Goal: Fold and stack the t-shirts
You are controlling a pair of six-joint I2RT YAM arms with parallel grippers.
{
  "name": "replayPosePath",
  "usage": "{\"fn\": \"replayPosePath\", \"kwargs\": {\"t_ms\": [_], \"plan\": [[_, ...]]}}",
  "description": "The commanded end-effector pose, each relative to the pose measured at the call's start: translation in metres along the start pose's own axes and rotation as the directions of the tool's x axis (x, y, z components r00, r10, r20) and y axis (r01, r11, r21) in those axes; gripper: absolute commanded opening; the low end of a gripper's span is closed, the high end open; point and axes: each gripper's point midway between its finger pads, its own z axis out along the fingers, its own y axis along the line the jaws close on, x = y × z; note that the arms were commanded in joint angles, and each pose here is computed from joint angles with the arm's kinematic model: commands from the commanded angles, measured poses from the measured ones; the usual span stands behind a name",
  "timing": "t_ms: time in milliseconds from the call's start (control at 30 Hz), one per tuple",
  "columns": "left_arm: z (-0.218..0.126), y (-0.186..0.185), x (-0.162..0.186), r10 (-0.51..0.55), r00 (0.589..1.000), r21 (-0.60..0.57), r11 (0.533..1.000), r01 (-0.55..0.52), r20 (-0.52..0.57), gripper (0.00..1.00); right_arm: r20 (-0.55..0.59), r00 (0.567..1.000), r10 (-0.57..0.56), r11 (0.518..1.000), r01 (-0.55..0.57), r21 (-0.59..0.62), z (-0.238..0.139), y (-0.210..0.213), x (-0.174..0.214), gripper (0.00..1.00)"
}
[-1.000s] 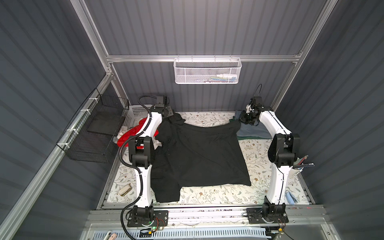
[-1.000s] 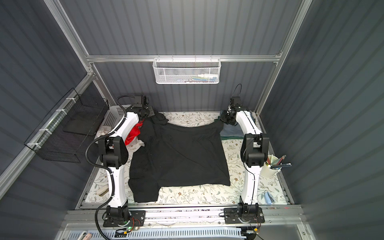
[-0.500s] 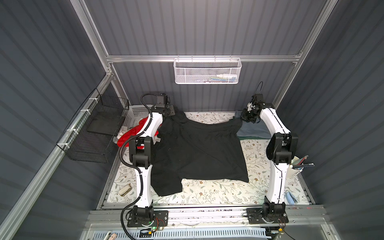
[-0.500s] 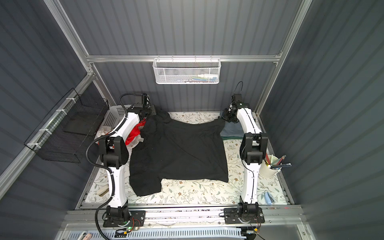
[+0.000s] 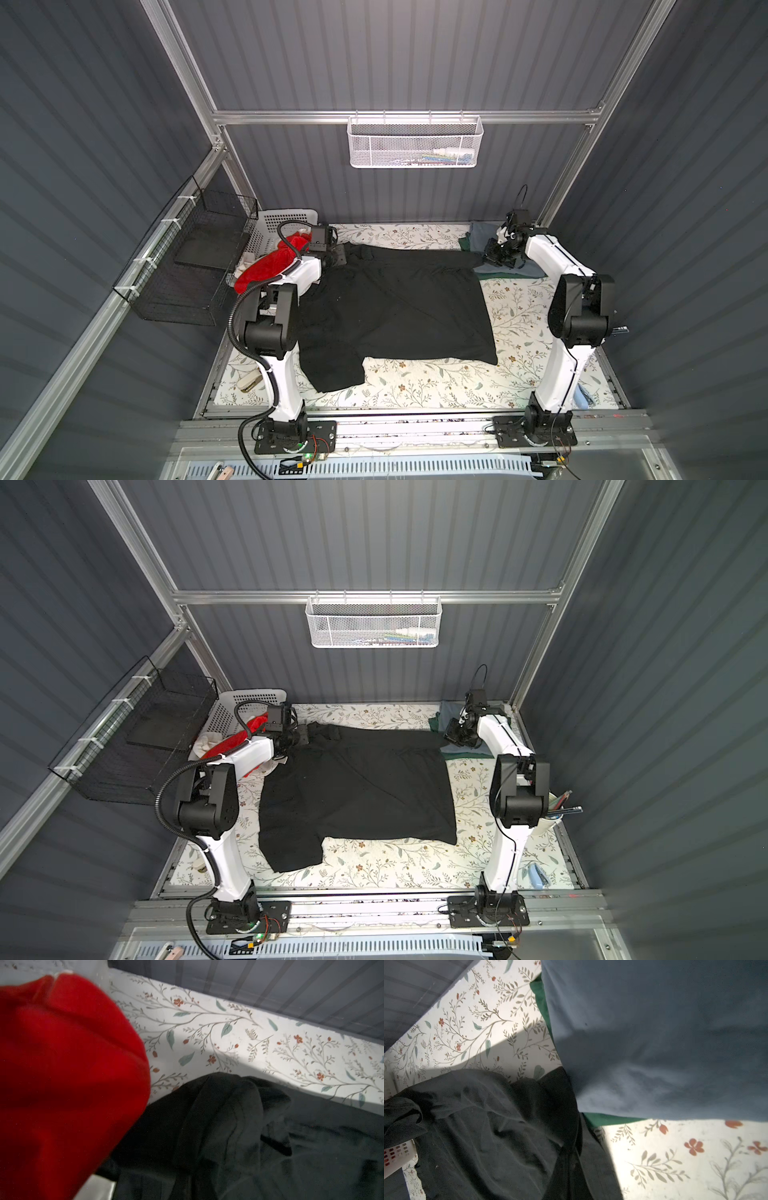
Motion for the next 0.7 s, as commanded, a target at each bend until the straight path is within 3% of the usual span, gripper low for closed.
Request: {"fn": "replayPosePath", "kwargs": {"t_ms": [0,267,667], "plan": [[-0.039,0.002,-0.025,-0.05,0.99,0.005,0.999,0.05,0.13,0.0,0.027,1.0,-0.006,1.0,0.007,-0.014,-0.012,-0.002,0.001,0.0],[-0.076,0.019,0.009,-0.131,0.977,-0.009,0.991,0.135,0.169,0.0,0.021,1.0,0.015,0.999,-0.015,-0.033,-0.02,-0.01,0.021,0.0],[-0.088,0.054,0.056,-0.133,0.983,-0.156,0.976,0.152,0.123,0.0,-0.01,0.999,0.053,0.999,-0.053,-0.003,-0.014,-0.033,0.032,0.0]]}}
